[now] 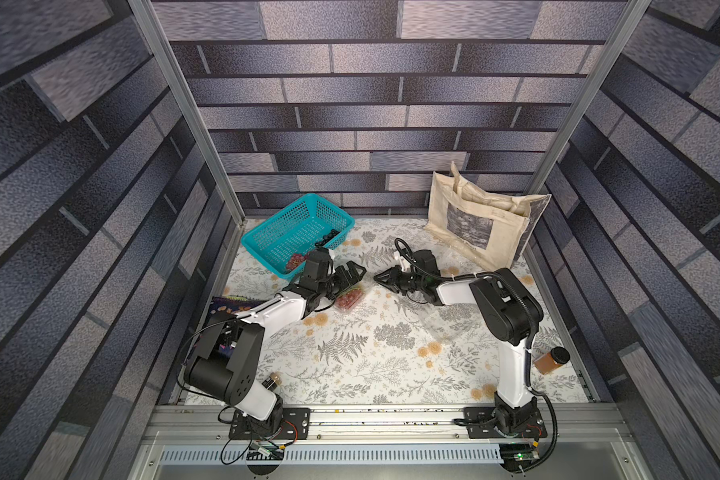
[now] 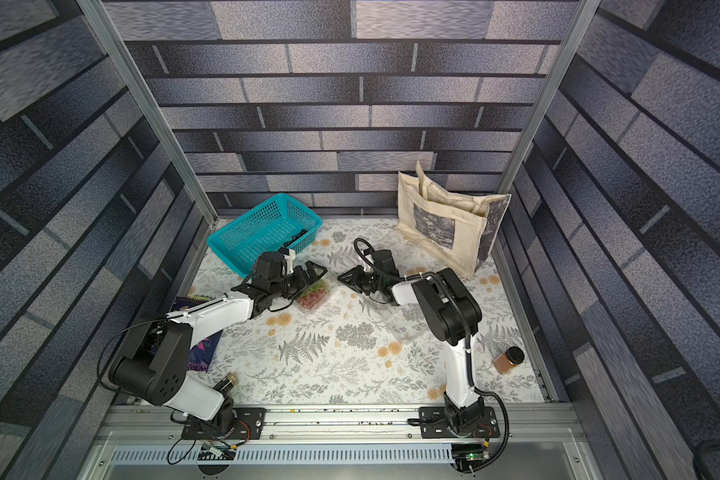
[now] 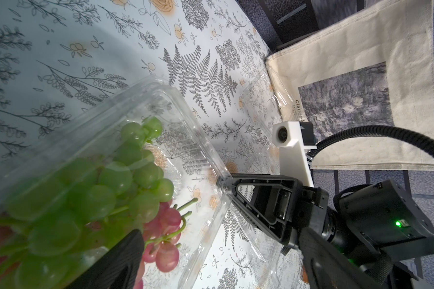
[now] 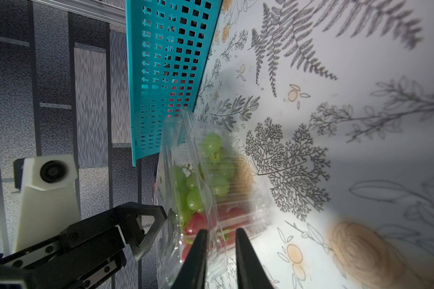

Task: Pack grapes into containers
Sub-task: Close the packing box at the center of the board.

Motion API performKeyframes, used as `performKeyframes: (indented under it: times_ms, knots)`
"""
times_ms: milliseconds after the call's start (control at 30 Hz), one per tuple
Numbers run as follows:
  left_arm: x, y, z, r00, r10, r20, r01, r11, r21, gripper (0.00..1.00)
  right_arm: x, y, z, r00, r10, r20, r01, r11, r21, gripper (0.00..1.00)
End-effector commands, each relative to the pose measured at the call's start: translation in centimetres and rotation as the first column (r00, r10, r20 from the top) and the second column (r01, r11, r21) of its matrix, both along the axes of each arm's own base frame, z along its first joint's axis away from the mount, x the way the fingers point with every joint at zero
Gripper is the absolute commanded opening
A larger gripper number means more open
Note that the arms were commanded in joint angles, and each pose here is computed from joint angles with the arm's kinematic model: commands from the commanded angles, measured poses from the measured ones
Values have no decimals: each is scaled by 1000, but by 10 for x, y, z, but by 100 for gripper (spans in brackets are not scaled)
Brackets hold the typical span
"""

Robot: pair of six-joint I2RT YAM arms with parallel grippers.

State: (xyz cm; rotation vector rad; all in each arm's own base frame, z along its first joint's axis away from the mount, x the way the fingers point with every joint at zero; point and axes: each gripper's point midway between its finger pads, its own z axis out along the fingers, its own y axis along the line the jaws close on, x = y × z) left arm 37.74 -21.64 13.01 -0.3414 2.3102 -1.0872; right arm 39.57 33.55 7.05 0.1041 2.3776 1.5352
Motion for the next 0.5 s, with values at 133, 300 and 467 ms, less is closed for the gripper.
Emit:
performKeyframes:
  times_ms: [133,300,467]
  knots:
    - [-14,6,-25,998,1,-68,3,998,56,100,-11,3,-25,999,10,-53,-11,1000,-18,19]
    - [-14,5,-26,998,-1,-69,5,998,58,100,-13,5,-28,998,12,-60,-13,1000,-21,17]
    - [-15,6,-27,998,1,-70,3,998,56,100,-16,7,-31,998,16,-62,-18,1000,-25,15]
